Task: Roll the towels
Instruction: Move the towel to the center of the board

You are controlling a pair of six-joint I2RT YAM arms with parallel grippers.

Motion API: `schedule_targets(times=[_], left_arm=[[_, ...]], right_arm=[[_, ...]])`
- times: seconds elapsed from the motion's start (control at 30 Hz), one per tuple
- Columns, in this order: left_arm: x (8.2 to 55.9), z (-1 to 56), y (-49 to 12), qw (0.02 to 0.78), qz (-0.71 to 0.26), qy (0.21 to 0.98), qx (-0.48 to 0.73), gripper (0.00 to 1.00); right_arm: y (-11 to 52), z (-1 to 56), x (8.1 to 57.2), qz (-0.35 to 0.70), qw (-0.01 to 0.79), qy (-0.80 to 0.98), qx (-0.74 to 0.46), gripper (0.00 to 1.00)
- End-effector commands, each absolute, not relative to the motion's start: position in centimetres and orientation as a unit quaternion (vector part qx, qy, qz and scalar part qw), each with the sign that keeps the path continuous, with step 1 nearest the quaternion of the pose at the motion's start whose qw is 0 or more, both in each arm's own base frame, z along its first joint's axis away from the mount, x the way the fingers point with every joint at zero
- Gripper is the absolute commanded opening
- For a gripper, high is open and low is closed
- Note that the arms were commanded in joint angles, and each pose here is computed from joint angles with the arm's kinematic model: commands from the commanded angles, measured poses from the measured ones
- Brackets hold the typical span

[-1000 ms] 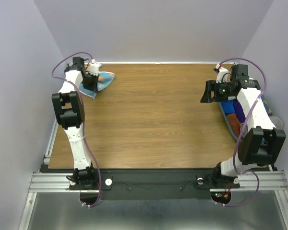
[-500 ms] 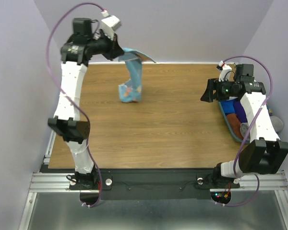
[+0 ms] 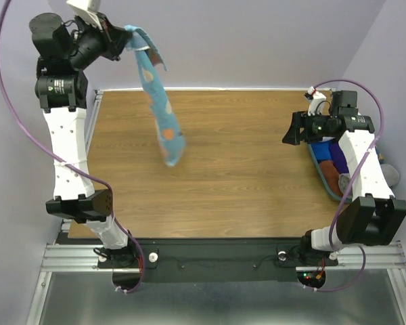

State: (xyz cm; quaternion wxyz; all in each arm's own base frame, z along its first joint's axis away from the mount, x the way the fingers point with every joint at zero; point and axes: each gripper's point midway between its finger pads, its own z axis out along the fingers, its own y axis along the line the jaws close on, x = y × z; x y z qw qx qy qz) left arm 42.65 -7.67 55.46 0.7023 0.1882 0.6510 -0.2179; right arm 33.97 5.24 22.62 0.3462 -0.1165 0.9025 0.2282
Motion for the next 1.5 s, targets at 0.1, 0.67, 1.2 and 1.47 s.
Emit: schedule_targets(times=[0.1, 0.67, 1.2, 1.47], left_arm=[[39.6, 53.2, -15.5, 0.685, -0.225, 0.635, 0.279, 0.00], [29.3, 53.4, -26.5, 0.632, -0.306, 0.504, 0.503, 0.00], [33.2, 15.4, -10.3, 0.350, -0.205, 0.820, 0.404, 0.04], [38.7, 10.0, -3.9, 0.301, -0.214, 0.906, 0.208, 0.21]], right_arm=[[5.6, 23.3, 33.9, 0.234, 0.355, 0.895, -0.134, 0.76], [5.2, 23.0, 33.2, 0.216, 0.357, 0.898, -0.137, 0.76], [7.0, 16.7, 29.6, 0.274, 0.274, 0.909, -0.153, 0.70], [8.6, 10.9, 26.8, 0.273, 0.189, 0.928, -0.171, 0.60]])
